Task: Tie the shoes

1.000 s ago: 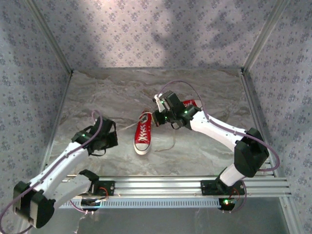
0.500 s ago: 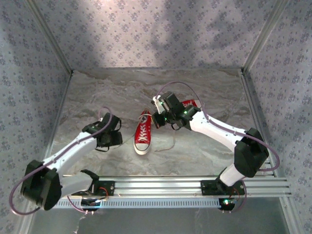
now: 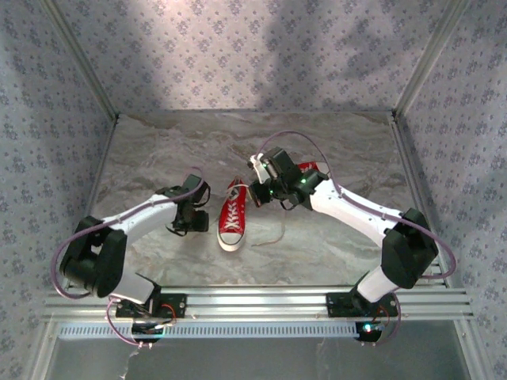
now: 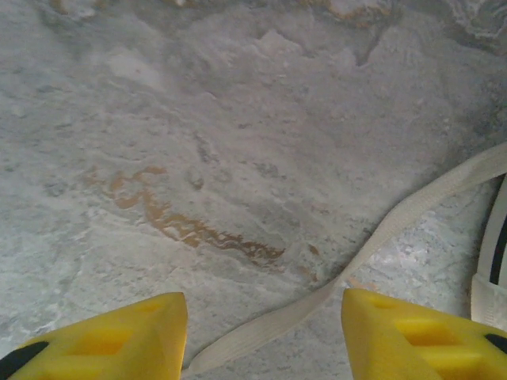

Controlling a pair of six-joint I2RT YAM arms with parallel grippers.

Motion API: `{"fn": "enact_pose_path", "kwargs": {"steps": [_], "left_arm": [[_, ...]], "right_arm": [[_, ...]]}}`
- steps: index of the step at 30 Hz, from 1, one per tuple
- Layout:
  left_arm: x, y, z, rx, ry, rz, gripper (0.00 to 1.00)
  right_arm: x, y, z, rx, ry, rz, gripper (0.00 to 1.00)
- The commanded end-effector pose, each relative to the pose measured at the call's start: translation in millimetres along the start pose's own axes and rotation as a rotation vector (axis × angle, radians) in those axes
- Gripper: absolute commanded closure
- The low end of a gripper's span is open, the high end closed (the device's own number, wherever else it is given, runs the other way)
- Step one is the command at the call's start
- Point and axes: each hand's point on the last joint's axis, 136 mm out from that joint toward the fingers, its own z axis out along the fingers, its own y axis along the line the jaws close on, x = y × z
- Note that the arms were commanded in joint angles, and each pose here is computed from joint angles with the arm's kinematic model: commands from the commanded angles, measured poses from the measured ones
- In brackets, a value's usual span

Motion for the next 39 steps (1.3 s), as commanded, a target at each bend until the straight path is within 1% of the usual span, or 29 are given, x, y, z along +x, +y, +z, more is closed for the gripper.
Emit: {"fn": "enact_pose_path", "kwargs": {"steps": [1, 8, 13, 15, 18, 20, 22, 23, 24, 26, 30, 31, 35, 39], "left_arm": [[-3.4, -13.7, -1.3, 0.038, 0.011, 0.052, 0.44], [2.5, -13.6, 9.5, 0.006, 0.059, 0.077, 0.42], [6.3, -6.1, 17.3, -0.067, 0.089, 0.098, 0.42], [8.0, -7.4, 20.9, -0.081, 0.099, 0.110, 0.43], [9.1, -8.9, 24.9, -0.100, 0.106, 0.123, 0.50], [14.8, -5.3, 24.5, -0.119, 0.130, 0.128, 0.58], [12.2, -5.2, 20.7, -0.118, 0.114, 0.121, 0.68], [10.7, -5.2, 17.8, -0.116, 0.102, 0.119, 0.72], [9.1, -4.4, 14.9, -0.118, 0.091, 0.115, 0.77], [2.6, -4.9, 4.4, -0.109, 0.049, 0.105, 0.87], [-14.8, -13.7, -27.4, -0.032, -0.080, 0.093, 0.99], [-19.9, -15.4, -36.6, -0.011, -0.120, 0.091, 1.00], [-36.4, -24.6, -68.2, 0.077, -0.272, 0.093, 1.00], [-46.1, -37.7, -90.9, 0.175, -0.374, 0.121, 1.00]], "right_arm": [[-1.9, 0.4, -12.5, -0.006, -0.009, -0.011, 1.00], [-1.4, -2.3, -14.3, -0.003, -0.013, 0.000, 1.00], [-1.8, -2.5, -15.0, -0.004, -0.014, 0.000, 1.00], [-2.4, -2.8, -15.9, -0.003, -0.017, 0.000, 1.00], [-3.4, -3.3, -16.9, -0.001, -0.021, 0.002, 1.00], [-4.4, -3.2, -18.5, -0.001, -0.026, 0.002, 1.00], [-5.4, -3.2, -20.1, 0.001, -0.031, 0.002, 1.00], [-5.6, -3.4, -20.4, 0.001, -0.032, 0.005, 1.00], [7.6, -6.9, -15.0, 0.007, -0.001, 0.010, 1.00], [7.8, -5.3, -15.4, 0.003, -0.001, 0.005, 1.00], [5.7, -4.6, -12.7, 0.007, 0.003, -0.001, 1.00], [-4.4, -2.1, -14.4, 0.003, -0.015, -0.002, 1.00], [-19.3, 4.6, -7.6, -0.016, -0.025, -0.005, 1.00], [-31.7, 11.1, 1.8, -0.041, -0.029, -0.008, 1.00]]}}
